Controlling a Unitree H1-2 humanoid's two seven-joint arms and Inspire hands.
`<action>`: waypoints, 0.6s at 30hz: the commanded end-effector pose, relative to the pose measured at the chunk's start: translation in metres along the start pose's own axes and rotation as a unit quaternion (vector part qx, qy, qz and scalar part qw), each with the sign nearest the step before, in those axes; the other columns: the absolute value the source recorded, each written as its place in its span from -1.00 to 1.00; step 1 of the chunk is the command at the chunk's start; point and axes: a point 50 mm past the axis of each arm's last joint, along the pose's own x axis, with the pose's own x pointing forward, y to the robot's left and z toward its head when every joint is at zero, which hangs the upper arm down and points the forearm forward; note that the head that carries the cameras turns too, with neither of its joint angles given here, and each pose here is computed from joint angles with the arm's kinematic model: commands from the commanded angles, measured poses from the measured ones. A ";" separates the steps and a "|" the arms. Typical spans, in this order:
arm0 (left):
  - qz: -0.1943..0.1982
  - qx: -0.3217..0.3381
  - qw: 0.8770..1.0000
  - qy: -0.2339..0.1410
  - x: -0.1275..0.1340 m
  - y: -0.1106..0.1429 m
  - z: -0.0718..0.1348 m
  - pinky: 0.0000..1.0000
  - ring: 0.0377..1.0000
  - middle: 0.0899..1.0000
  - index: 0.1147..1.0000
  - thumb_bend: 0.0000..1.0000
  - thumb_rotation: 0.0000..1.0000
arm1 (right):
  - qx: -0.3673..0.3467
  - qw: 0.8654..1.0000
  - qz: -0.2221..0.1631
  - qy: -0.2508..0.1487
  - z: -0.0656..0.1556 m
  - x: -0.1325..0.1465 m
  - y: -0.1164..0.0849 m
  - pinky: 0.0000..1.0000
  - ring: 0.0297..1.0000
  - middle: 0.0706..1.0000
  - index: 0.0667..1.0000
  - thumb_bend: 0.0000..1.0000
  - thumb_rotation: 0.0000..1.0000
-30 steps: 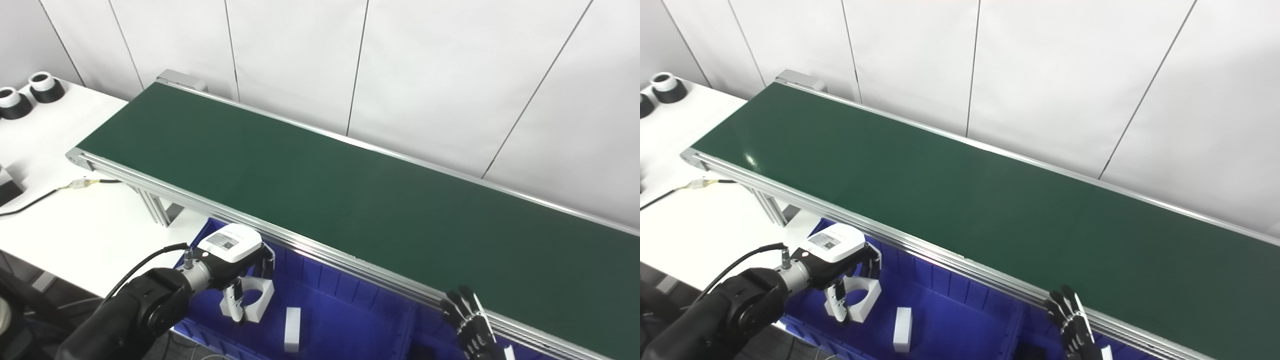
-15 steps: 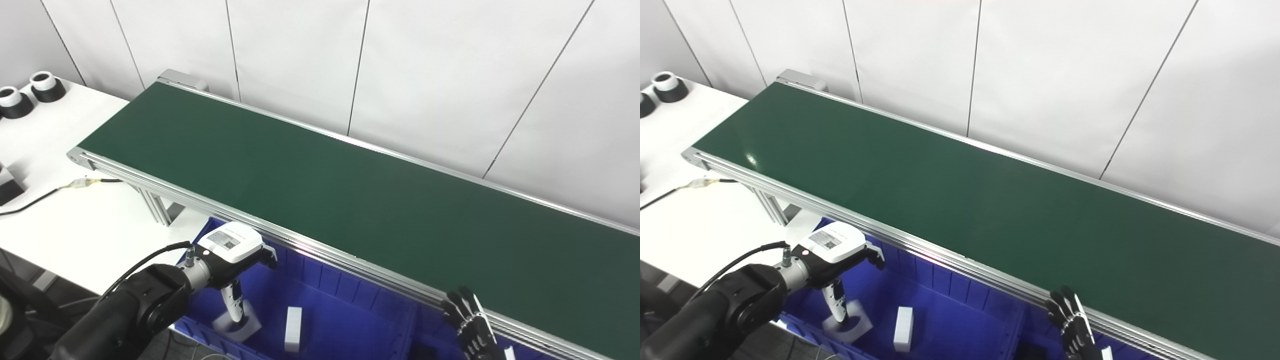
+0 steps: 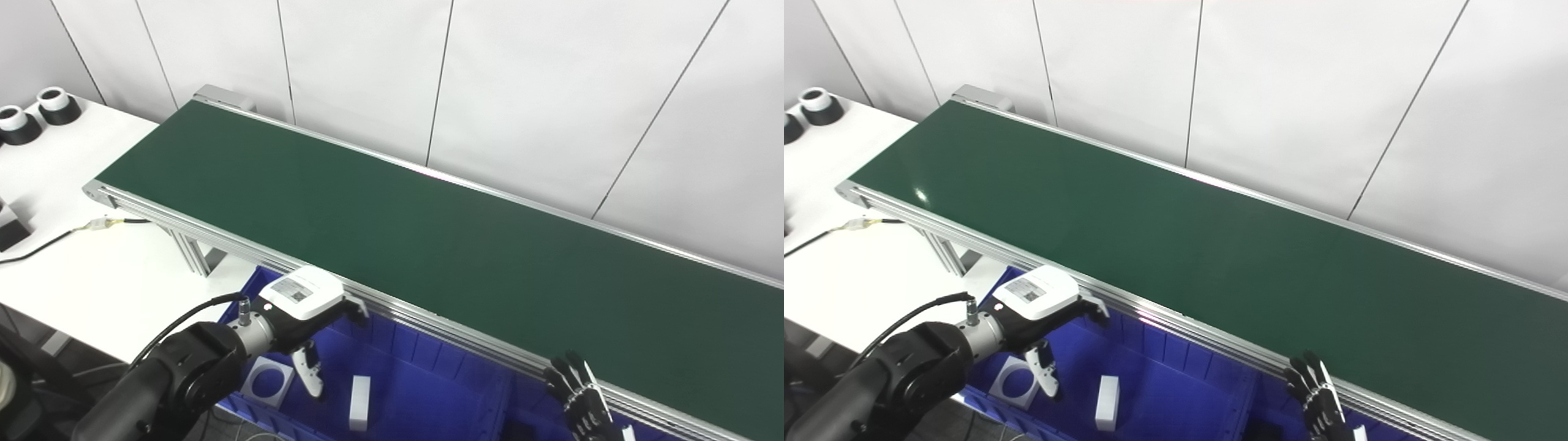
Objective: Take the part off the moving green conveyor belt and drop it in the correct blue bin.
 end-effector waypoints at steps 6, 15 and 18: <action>0.044 -0.214 0.959 -0.181 -0.007 0.029 0.019 0.01 0.22 0.33 0.21 0.97 -0.81 | -0.016 0.999 0.010 -0.043 0.019 0.010 0.019 0.67 0.70 0.77 0.89 0.73 0.96; 0.072 -0.330 0.906 -0.257 0.011 0.020 0.036 -0.05 0.22 0.32 0.15 1.00 -0.81 | -0.017 0.999 -0.006 -0.050 0.030 0.019 0.054 0.63 0.68 0.75 0.86 0.73 0.95; 0.081 -0.344 0.897 -0.267 0.016 0.014 0.042 -0.06 0.21 0.31 0.15 1.00 -0.80 | -0.015 0.999 -0.014 -0.048 0.031 0.019 0.061 0.64 0.68 0.76 0.85 0.76 0.96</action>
